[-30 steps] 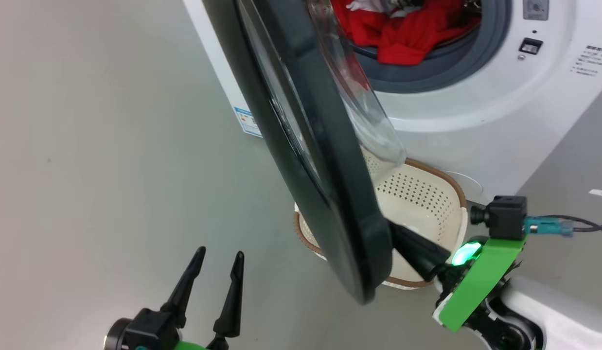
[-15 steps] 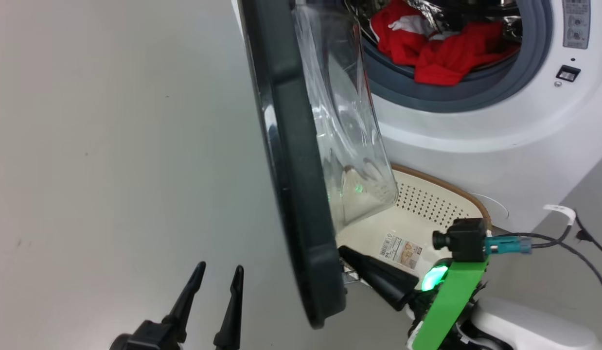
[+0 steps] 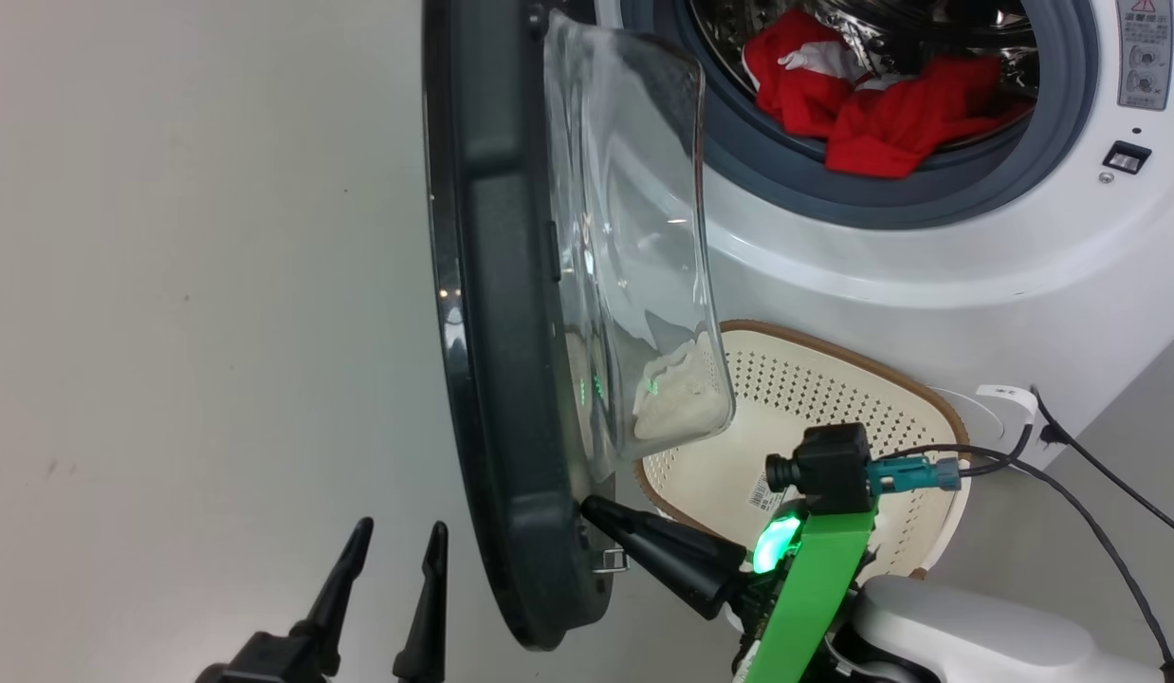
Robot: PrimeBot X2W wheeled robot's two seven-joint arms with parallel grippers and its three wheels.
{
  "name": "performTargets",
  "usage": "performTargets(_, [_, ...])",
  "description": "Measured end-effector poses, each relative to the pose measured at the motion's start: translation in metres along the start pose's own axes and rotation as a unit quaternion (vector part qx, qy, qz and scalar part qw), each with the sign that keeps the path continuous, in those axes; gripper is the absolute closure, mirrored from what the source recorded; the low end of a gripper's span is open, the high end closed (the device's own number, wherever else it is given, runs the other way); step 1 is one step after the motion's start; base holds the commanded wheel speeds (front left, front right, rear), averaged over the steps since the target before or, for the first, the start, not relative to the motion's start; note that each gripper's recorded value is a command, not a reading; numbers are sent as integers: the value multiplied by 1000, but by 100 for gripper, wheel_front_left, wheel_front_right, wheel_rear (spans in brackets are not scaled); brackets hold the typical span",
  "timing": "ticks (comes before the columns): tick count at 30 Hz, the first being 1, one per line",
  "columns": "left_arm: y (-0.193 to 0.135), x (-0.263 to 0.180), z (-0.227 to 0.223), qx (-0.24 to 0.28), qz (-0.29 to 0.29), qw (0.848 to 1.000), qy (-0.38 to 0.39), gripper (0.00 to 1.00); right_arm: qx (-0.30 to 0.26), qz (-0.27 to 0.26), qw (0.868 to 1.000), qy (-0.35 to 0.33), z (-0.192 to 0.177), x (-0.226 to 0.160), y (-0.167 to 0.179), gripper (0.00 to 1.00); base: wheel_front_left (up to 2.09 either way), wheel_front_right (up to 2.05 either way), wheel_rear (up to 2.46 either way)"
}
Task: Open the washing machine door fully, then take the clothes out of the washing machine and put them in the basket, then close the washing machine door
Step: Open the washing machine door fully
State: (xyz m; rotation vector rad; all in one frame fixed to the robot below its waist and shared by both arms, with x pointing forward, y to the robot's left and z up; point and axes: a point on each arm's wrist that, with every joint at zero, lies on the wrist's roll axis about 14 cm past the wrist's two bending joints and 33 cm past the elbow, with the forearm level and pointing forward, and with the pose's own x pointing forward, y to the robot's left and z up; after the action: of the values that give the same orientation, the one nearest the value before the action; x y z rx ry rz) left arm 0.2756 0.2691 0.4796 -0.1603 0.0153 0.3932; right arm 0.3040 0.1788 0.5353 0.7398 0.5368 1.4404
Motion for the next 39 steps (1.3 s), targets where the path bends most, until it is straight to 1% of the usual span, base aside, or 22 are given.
performTargets(6, [4, 0, 2, -1, 6, 1000, -3, 0, -2, 3, 1000, 1, 1, 3, 2, 100, 0, 0, 0])
performTargets(11, [4, 0, 2, -1, 6, 1000, -4, 0, -14, -15, 1000, -16, 12, 0, -8, 100, 0, 0, 0])
performTargets(12, [4, 1, 2, -1, 6, 1000, -4, 0, -15, -22, 999, -22, 15, -2, -12, 95, 0, 0, 0])
performTargets(14, [5, 2, 2, 0, 5, 1000, -3, 0, -17, -38, 999, -30, 18, -8, -21, 79, 0, 0, 0])
performTargets(16, [4, 4, 1, 0, 4, 1000, -3, 0, -22, -58, 998, -34, 18, -17, -32, 68, 0, 0, 0])
performTargets(17, [4, 5, 1, 0, 2, 1000, -3, 0, -24, -69, 997, -36, 19, -22, -38, 61, 0, 0, 0])
performTargets(18, [2, 6, 1, 2, -2, 1000, -3, 0, -26, -79, 996, -41, 20, -26, -43, 56, 0, 0, 0])
performTargets(20, [0, 8, 0, 3, -7, 1000, -2, 0, -27, -97, 994, -49, 22, -35, -52, 52, 0, 0, 0])
performTargets(21, [-1, 9, 0, 3, -9, 1000, -2, 0, -26, -106, 993, -54, 24, -40, -56, 41, 0, 0, 0])
performTargets(22, [-2, 10, 0, 3, -10, 1000, -2, 0, -25, -115, 991, -58, 24, -44, -60, 28, 0, 0, 0])
performTargets(25, [-7, 13, -1, 3, -21, 1000, -1, 0, -30, -144, 987, -68, 27, -59, -73, 0, 0, 0, 0])
performTargets(32, [-14, 18, -2, 3, -32, 999, 1, 0, -47, -218, 969, -104, 36, -99, -105, 0, 0, 0, 0])
performTargets(37, [-16, 20, -3, 2, -35, 999, 0, 0, -85, -260, 954, -123, 43, -123, -121, 0, 0, 0, 0])
performTargets(39, [-16, 20, -2, 2, -36, 999, 0, 0, -112, -273, 948, -122, 44, -130, -124, 0, 0, 0, 0])
